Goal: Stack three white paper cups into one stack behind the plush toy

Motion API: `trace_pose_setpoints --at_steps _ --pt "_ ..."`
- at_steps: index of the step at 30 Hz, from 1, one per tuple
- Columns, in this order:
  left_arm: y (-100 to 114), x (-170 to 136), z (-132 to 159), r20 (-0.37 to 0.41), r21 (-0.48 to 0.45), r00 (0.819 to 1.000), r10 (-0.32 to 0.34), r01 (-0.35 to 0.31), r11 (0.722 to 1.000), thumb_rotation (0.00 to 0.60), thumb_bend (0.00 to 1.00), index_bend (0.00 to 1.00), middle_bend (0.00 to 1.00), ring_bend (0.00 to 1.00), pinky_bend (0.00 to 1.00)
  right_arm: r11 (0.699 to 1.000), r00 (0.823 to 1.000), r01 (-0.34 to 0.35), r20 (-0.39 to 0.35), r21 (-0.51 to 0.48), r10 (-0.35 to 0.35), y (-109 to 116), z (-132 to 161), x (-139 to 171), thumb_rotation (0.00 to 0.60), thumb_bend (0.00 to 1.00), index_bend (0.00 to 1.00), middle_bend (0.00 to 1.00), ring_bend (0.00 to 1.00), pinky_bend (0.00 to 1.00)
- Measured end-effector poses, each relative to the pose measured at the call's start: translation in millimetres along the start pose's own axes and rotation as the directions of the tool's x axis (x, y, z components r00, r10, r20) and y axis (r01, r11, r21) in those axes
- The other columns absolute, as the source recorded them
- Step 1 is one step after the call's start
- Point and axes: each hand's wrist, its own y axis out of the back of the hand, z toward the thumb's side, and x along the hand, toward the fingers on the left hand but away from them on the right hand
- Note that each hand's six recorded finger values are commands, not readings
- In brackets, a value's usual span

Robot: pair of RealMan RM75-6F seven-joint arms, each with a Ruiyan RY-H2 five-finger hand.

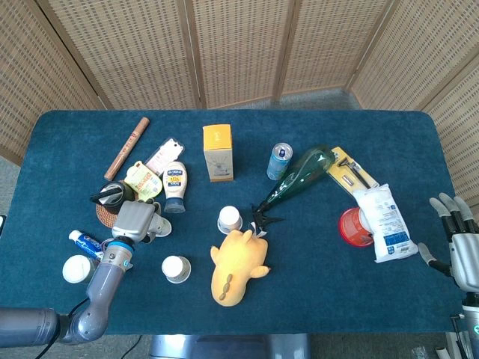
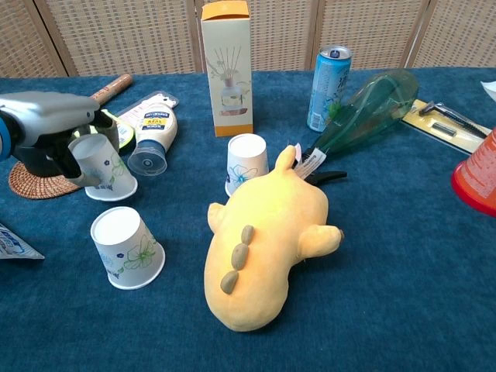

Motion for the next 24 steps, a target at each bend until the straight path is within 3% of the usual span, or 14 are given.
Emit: trace_pose_setpoints --at_steps 5,14,24 --pt "27.5 -5.2 11.1 0.023 -0.056 0.999 0.025 -0.024 0.998 0.600 0.32 0.39 0.33 0.37 0.62 1.000 1.000 0.000 -0.003 -0.002 0.000 -0.3 1.5 0.3 0.600 0.32 0.11 0.00 0.00 0.36" --pt "83.6 -5.5 46.4 0.087 -0.097 0.988 0.127 -0.118 0.988 0.600 0.31 0.37 0.32 0.35 0.60 1.000 1.000 -0.007 -0.004 -0.005 0.007 -1.7 2.9 0.4 0.600 0.32 0.11 0.00 0.00 0.37" --pt "105.4 -2.0 101.1 0.151 -0.087 0.981 0.122 -0.110 0.990 0.600 0.30 0.37 0.32 0.35 0.60 1.000 1.000 -0.004 0.001 -0.012 0.004 -0.5 1.7 0.3 0.600 0.33 0.11 0.00 0.00 0.37"
